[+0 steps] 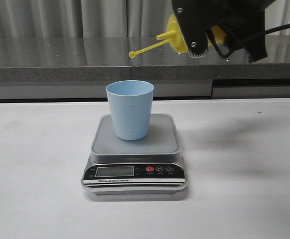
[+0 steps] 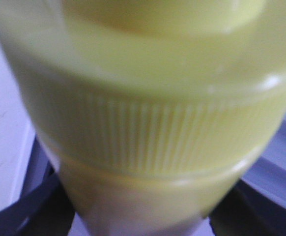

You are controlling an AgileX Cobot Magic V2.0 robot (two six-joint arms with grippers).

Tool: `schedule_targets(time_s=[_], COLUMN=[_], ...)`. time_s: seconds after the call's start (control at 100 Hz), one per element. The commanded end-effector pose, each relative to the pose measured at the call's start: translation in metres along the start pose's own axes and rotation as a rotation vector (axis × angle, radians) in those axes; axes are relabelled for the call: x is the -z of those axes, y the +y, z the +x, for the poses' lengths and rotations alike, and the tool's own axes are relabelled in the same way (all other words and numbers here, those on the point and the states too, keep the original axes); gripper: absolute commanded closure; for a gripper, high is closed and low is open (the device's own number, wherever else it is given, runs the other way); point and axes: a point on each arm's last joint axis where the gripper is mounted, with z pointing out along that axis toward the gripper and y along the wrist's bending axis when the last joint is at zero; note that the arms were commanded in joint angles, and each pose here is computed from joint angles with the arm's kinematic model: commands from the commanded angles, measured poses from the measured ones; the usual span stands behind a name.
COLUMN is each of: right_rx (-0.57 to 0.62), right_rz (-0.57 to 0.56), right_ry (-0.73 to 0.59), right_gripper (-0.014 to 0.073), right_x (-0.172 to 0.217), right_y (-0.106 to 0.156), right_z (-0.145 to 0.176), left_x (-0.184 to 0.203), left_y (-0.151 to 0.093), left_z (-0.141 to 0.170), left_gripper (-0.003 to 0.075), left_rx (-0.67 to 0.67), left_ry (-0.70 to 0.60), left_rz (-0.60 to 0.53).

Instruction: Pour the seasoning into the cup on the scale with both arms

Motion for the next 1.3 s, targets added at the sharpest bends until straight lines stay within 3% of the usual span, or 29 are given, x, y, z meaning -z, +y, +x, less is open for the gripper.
schedule_targets(time_s=[0.0,0.26,0.56,0.66,0.82,0.89,1.29], right_rx=[0.012,0.042,0.042,-0.07,-0.423,-0.506,-0.654], right_rz=[0.112,0.109,0.098,0.099,0.124,0.142,0.151], right_ry=[0.052,0.081,0.069,0.065,0.051,0.041,-0.003], right_gripper=[0.026,0.026,0.026,0.026,0.0277,0.0277,0.0277], right_x=[0.007,-0.005,-0.006,-0.006,0.001,0.007,0.03], right_y=[-0.028,-0.026,-0.023,-0.023,-0.03,-0.036,-0.053], right_z=[0.002,-0.022,-0.026,-0.026,-0.019,-0.015,0.002], left_x=[0.002,0.002,0.002,0.002,0.002,0.002,0.002], left_y=[0.0,0.0,0.0,0.0,0.0,0.0,0.0], left_z=[-0.015,-0.015,-0.015,-0.015,-0.015,-0.015,-0.015], left_gripper=[0.0741,0.0741,0.0741,0.0741,0.0741,0.0741,0.0741], left_rx=[0.017,0.017,0.017,0.017,0.017,0.017,0.017], left_ry=[-0.096,-0.096,-0.096,-0.096,-0.096,-0.096,-0.096], left_rz=[-0.007,-0.007,-0.007,-0.007,-0.007,-0.007,-0.007])
